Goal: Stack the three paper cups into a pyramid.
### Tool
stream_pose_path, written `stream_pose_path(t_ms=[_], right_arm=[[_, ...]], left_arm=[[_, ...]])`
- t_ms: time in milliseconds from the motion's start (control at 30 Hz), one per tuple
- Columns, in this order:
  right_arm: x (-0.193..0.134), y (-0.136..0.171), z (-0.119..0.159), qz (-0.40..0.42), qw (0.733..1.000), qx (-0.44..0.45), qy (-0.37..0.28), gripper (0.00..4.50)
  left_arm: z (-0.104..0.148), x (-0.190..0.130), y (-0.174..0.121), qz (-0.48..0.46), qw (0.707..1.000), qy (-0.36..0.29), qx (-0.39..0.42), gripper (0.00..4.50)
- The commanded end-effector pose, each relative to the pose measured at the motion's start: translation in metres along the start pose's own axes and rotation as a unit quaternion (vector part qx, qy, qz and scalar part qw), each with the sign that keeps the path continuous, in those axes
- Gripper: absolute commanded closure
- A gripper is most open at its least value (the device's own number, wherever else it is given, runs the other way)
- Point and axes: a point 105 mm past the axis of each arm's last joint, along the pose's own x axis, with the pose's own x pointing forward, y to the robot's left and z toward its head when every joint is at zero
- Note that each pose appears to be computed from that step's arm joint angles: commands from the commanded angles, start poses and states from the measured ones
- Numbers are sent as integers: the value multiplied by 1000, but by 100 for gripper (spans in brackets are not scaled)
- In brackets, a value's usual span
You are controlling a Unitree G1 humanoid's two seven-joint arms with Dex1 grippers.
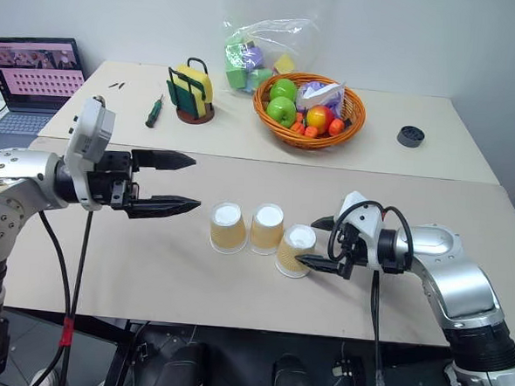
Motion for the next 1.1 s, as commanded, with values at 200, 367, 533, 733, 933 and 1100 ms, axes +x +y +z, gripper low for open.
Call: stream_pose_path(t_ms=[200,367,533,733,933,1100], right_arm=[[-1,-2,18,-14,999,-22,-25,228],[-9,-2,19,-15,999,-22,-25,261],[-24,-6,21,-15,999,-30,-18,261],[-56,-12,48,6,998,-52,-37,261],[-68,-9,113,69,986,-97,-121,261],[-65,-11,160,113,968,-127,-183,261]], left_arm=[[7,-2,-2,2,1000,-5,20,0],[5,-2,-2,2,1000,-4,20,0],[5,0,-1,1,1000,-4,22,0],[4,1,0,1,1000,-3,25,0],[4,4,1,-5,1000,-4,26,0],[3,4,4,-4,1000,-3,26,0]])
